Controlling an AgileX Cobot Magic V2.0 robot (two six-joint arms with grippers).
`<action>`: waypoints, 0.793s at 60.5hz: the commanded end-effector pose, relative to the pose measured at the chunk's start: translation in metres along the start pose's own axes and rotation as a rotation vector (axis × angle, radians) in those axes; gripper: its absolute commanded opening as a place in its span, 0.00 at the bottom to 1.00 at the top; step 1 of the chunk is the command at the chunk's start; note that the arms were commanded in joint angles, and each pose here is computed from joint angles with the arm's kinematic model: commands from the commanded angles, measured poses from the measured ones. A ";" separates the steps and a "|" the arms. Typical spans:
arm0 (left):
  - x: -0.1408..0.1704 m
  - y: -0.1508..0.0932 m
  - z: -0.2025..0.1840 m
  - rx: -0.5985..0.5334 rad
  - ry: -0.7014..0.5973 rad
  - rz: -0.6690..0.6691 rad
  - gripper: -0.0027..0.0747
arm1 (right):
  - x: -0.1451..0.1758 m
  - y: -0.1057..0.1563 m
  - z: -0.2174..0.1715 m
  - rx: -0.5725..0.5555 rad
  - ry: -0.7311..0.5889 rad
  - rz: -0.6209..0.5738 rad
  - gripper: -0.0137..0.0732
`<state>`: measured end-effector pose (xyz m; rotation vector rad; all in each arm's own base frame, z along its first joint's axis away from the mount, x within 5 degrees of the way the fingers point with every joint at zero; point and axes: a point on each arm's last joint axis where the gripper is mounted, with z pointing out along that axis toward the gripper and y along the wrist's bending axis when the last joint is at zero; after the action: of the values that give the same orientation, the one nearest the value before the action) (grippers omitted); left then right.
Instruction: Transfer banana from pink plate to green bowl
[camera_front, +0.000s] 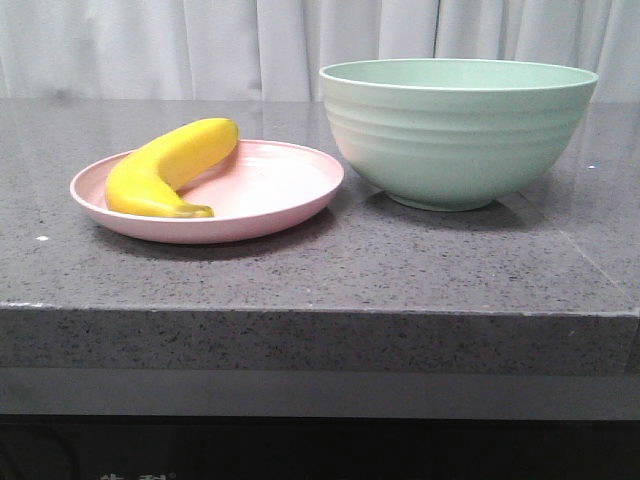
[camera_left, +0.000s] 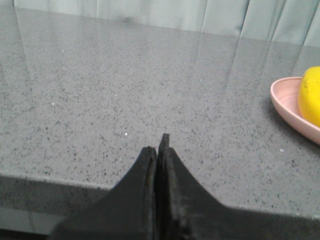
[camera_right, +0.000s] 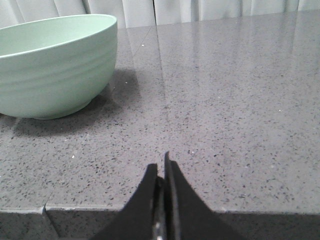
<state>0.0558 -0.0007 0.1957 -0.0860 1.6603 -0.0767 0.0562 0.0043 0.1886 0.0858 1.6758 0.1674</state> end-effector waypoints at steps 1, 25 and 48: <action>-0.015 0.000 -0.003 0.002 -0.164 -0.012 0.01 | -0.014 0.001 -0.003 0.000 -0.145 -0.008 0.09; -0.106 -0.008 0.006 -0.019 -0.143 0.148 0.01 | -0.102 0.016 -0.010 -0.019 -0.151 -0.019 0.09; -0.125 -0.011 0.041 -0.009 -0.039 0.041 0.15 | -0.132 0.020 0.012 -0.001 -0.073 -0.054 0.20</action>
<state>0.1057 0.0014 0.2974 -0.0478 1.7345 -0.0235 0.0807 0.0059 0.3028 0.0479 1.6977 0.1446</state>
